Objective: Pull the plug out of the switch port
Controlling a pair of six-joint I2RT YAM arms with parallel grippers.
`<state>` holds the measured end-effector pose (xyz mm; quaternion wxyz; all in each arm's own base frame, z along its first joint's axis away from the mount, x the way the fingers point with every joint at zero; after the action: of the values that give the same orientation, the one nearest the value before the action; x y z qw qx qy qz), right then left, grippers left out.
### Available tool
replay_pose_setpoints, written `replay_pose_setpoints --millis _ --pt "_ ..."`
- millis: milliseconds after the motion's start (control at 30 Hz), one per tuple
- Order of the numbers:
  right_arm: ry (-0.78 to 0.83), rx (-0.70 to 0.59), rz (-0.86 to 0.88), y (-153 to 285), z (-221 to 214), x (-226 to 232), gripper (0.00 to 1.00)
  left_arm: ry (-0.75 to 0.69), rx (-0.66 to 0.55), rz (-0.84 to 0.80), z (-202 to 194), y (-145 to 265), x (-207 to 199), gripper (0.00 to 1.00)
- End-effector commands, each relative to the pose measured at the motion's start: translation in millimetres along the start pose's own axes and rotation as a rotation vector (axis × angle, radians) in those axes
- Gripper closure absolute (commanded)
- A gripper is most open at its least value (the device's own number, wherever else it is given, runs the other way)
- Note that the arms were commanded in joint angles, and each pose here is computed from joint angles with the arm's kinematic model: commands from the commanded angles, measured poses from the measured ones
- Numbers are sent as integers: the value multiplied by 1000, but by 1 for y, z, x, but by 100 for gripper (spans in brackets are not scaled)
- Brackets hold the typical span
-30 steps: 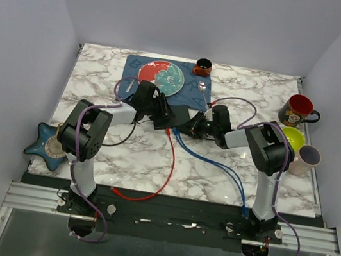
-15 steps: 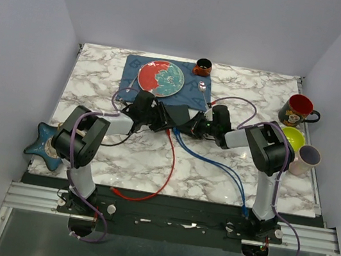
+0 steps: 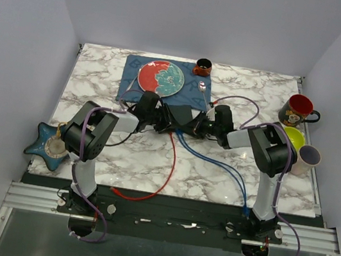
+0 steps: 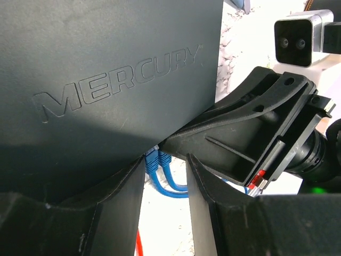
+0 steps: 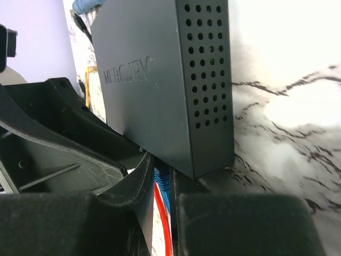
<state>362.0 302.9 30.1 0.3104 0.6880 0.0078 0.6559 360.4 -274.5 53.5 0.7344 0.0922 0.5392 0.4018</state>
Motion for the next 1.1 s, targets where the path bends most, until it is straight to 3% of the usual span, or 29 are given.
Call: replay_pose_setpoints --millis 0,433,633,800,1000,1067 --pt "7 76 -55 13 -22 -13 99 2 -53 31 16 -6 6 52" --pt "-6 98 -61 21 -34 -21 99 -4 -72 22 23 -5 0 52" --pt "92 -118 -58 53 -7 18 99 -62 -165 -19 38 24 -22 51" --pt "197 -370 -138 103 25 58 99 -168 -264 -36 48 59 -42 43" --pt "213 -340 -83 119 12 82 99 -246 -351 -252 24 89 -95 26" --pt "194 -332 -60 123 7 87 99 -287 -377 -325 -7 99 -115 21"
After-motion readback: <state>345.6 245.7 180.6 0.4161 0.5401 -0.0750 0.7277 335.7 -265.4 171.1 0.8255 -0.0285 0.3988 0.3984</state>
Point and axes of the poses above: each gripper's point midway between its finger pads, its own y axis back along the fingers, its own x axis along the line the jaws close on, z = x × y, the point moved 1 cm from there along y, back along the fingers, and after that the axes turned 13 degrees about -y, right-handed, at the moved point
